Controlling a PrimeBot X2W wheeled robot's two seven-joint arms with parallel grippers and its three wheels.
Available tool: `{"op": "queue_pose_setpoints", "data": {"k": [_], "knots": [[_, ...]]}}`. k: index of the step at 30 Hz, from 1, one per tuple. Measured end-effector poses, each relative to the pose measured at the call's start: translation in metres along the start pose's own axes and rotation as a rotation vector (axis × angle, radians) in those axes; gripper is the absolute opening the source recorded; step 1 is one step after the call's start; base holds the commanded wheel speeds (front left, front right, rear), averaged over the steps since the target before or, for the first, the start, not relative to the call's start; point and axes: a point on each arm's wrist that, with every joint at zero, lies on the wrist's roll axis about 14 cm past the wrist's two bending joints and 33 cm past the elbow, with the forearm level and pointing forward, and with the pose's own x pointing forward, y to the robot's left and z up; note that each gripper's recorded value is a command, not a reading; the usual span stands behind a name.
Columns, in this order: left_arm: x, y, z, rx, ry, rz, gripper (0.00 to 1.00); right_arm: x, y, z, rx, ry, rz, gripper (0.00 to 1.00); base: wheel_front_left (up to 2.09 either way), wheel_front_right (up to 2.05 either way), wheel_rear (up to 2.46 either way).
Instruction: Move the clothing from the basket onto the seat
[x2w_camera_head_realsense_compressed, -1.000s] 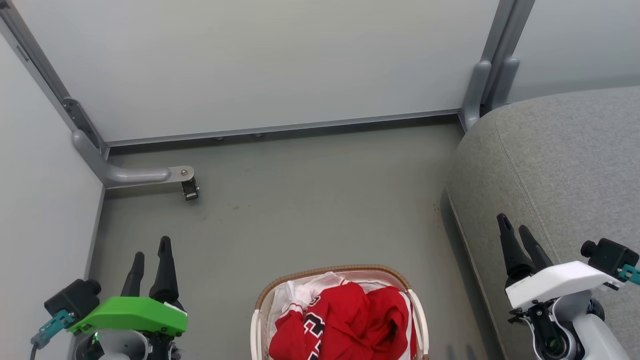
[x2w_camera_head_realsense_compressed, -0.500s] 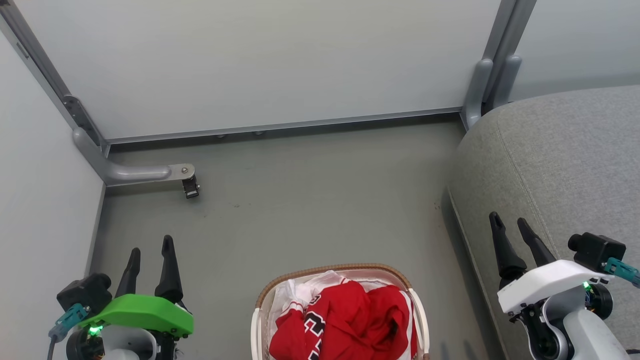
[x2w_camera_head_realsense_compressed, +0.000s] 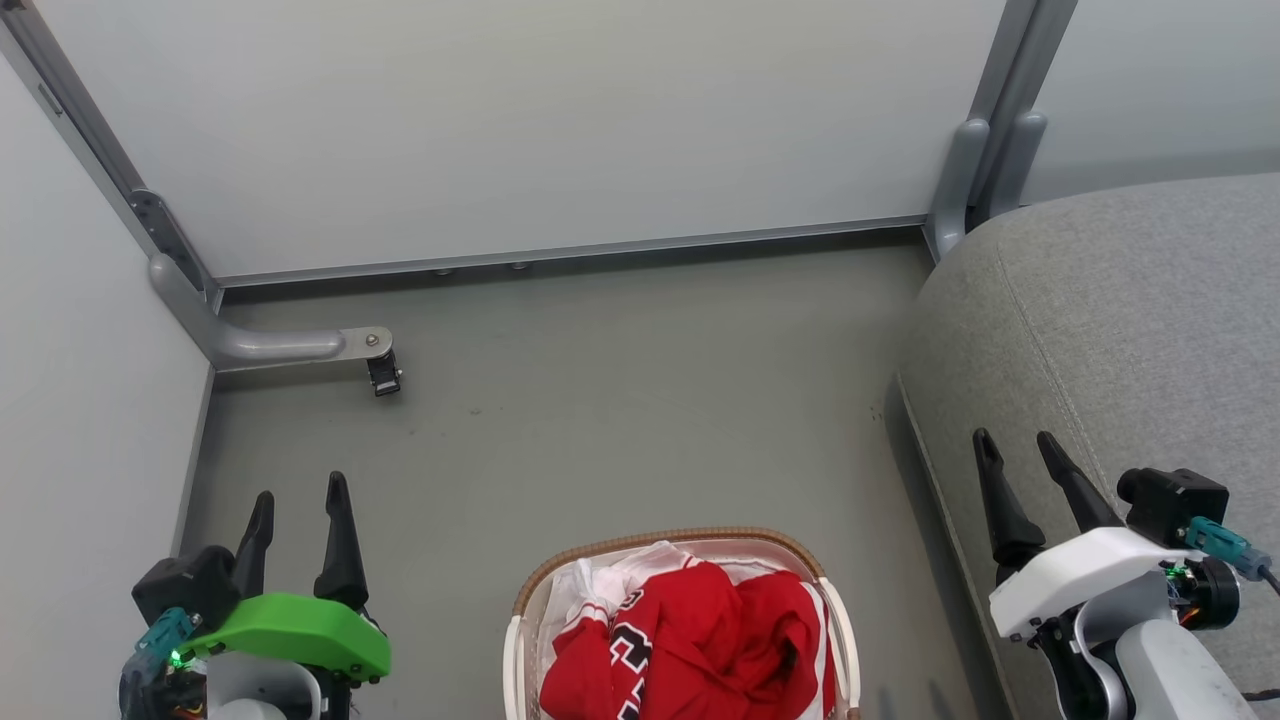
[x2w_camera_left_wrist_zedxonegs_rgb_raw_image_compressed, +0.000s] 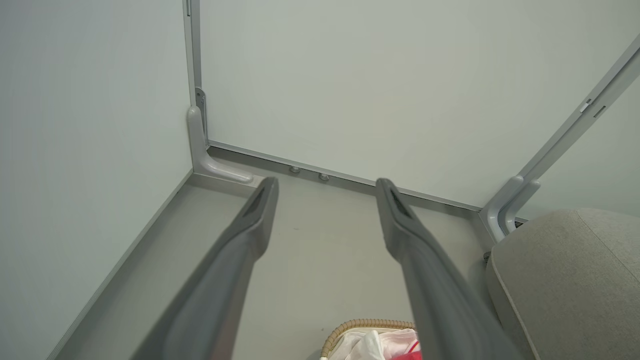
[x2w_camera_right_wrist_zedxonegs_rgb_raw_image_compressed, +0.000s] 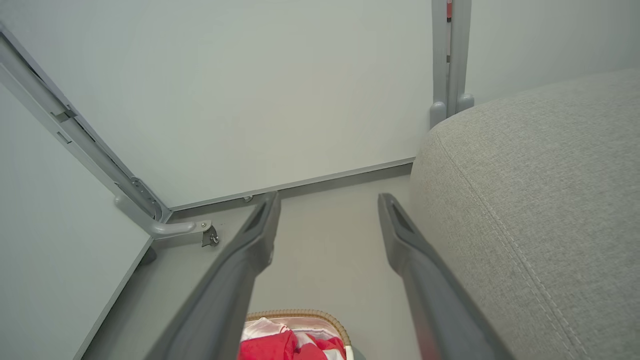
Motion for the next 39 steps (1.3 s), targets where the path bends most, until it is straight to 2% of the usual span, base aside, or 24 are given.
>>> {"op": "queue_pose_setpoints", "data": {"k": [19,33,39], "knots": [[-0.004,-0.001,0.001,0.145,-0.028,-0.02,1.0,-0.001,0.001,-0.007,-0.155,0.01,0.018,1.0,0.0,0.0,0.0],[-0.004,-0.008,0.006,0.217,-0.057,-0.056,1.0,0.001,-0.002,0.004,-0.216,-0.035,0.009,1.0,0.0,0.0,0.0],[-0.002,-0.017,-0.018,0.266,0.007,-0.104,1.0,0.007,0.0,-0.003,-0.25,-0.025,0.022,1.0,0.0,0.0,0.0]]}}
